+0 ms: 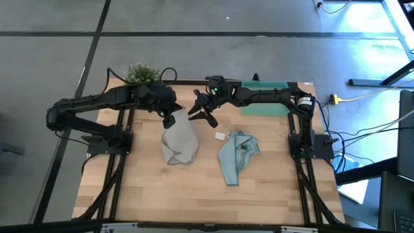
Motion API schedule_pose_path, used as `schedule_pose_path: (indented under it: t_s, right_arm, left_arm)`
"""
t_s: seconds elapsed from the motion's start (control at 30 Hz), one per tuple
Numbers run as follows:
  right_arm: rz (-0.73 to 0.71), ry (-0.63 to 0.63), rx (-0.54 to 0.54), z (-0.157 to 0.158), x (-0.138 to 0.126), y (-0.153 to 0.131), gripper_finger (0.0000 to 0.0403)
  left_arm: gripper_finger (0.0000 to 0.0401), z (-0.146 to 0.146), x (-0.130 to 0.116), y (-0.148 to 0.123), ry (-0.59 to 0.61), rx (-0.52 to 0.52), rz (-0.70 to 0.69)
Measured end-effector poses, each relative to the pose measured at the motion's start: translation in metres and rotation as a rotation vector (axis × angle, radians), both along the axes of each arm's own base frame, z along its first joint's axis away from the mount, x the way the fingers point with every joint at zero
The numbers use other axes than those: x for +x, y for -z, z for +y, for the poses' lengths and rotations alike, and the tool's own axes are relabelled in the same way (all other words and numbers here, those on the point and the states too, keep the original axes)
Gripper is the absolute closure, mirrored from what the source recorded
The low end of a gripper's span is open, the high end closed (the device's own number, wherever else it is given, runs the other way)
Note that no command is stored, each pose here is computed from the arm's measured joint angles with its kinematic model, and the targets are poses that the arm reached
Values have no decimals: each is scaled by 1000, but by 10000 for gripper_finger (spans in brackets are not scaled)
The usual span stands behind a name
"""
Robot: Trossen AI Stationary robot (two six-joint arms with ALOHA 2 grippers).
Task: Roll microfiber towels into tight, uniform cylinder then place into a basket
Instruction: Roll the grey microfiber towel
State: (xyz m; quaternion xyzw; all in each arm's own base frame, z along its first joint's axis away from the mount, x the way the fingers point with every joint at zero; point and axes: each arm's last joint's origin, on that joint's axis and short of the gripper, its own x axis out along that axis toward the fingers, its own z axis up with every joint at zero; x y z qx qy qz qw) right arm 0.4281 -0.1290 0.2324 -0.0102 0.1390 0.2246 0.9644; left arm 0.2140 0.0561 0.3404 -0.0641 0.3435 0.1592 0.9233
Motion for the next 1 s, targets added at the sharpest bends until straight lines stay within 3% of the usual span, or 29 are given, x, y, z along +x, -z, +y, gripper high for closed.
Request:
schedule_pose_path:
  t_s: [0.23, 0.57, 0.9, 1.0]
  right_arm:
    - [-47, 12, -44, -10, -2, -3, 303]
    - [-52, -91, -8, -5, -3, -2, 300]
    - [4, -94, 16, -4, -5, 3, 300]
    - [-10, -158, 24, -2, -6, 3, 300]
  left_arm:
    - [401, -8, 4, 8, 51, -74, 67]
    - [401, -9, 27, 28, 84, -71, 149]
    - [401, -7, 29, 12, 92, -25, 93]
    - [401, -7, 30, 7, 100, -7, 83]
